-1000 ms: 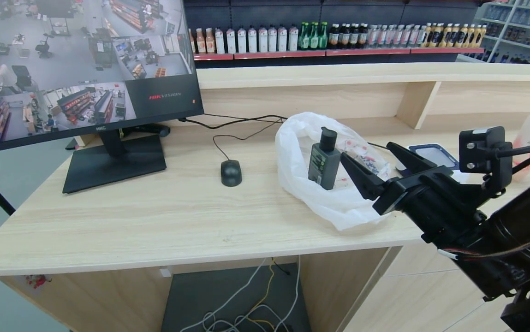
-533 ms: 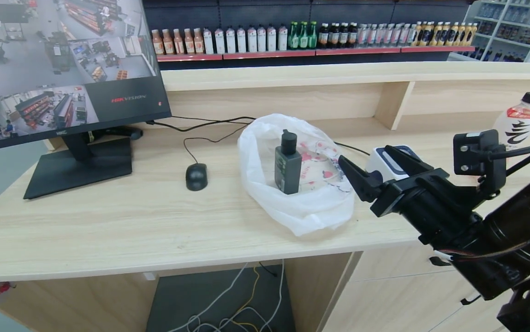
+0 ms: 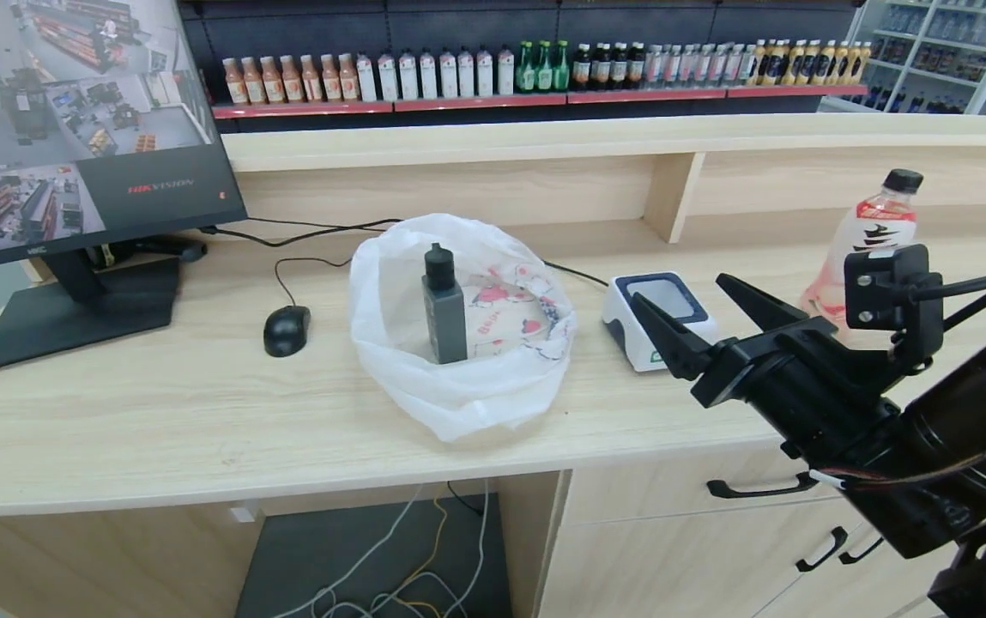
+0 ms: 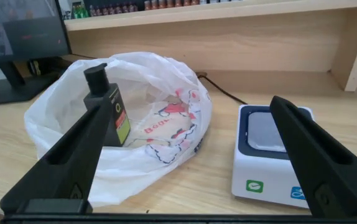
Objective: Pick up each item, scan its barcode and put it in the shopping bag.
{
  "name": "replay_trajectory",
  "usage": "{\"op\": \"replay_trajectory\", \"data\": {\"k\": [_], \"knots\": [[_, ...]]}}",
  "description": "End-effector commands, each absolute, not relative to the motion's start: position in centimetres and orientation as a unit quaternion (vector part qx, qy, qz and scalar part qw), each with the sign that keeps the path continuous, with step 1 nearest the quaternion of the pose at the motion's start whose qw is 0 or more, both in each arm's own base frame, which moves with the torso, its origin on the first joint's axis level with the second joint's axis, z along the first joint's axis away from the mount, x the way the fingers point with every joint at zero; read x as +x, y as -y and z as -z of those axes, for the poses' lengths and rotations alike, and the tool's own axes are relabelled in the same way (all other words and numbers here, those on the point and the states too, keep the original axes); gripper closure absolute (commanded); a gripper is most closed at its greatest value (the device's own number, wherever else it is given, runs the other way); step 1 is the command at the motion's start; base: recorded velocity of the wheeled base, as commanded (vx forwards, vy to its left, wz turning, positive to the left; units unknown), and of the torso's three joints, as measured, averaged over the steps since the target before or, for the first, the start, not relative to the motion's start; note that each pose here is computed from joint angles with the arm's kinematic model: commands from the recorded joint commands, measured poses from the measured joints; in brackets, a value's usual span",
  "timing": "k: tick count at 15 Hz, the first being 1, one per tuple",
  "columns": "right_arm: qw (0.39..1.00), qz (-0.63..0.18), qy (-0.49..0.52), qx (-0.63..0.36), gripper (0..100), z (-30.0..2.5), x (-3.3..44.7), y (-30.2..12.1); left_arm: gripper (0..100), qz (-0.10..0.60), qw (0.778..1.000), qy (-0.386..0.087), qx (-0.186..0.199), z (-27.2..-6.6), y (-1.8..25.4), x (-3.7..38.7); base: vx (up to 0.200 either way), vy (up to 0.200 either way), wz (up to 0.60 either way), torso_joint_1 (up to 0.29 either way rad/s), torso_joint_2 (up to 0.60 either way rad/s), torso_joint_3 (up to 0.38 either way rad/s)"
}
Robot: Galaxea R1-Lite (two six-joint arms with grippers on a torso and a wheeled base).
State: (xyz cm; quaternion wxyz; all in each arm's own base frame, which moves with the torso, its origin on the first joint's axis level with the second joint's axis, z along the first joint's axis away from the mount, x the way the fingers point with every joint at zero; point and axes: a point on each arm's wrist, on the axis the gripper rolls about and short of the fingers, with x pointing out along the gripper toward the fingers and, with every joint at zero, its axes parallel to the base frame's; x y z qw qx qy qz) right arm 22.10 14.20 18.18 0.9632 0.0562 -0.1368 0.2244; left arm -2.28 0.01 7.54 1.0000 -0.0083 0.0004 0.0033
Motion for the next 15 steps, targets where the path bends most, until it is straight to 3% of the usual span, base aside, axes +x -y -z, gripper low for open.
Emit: {"op": "replay_trajectory", "data": {"k": [1,15], "knots": [[0.964,-0.221,0.136,0.056,0,-18.16,22.17,-13.99,0,-0.004,1.000,0.000,-0.008,-7.55,-0.01,-2.28,0.000,-0.200,0.00,-0.002,0.00,0.007],[0.965,-0.221,0.127,0.054,0,-17.77,21.63,-13.64,0,-0.004,1.000,0.000,-0.008,-7.55,-0.01,-2.28,0.000,-0.200,0.00,0.004,0.00,0.002]]}}
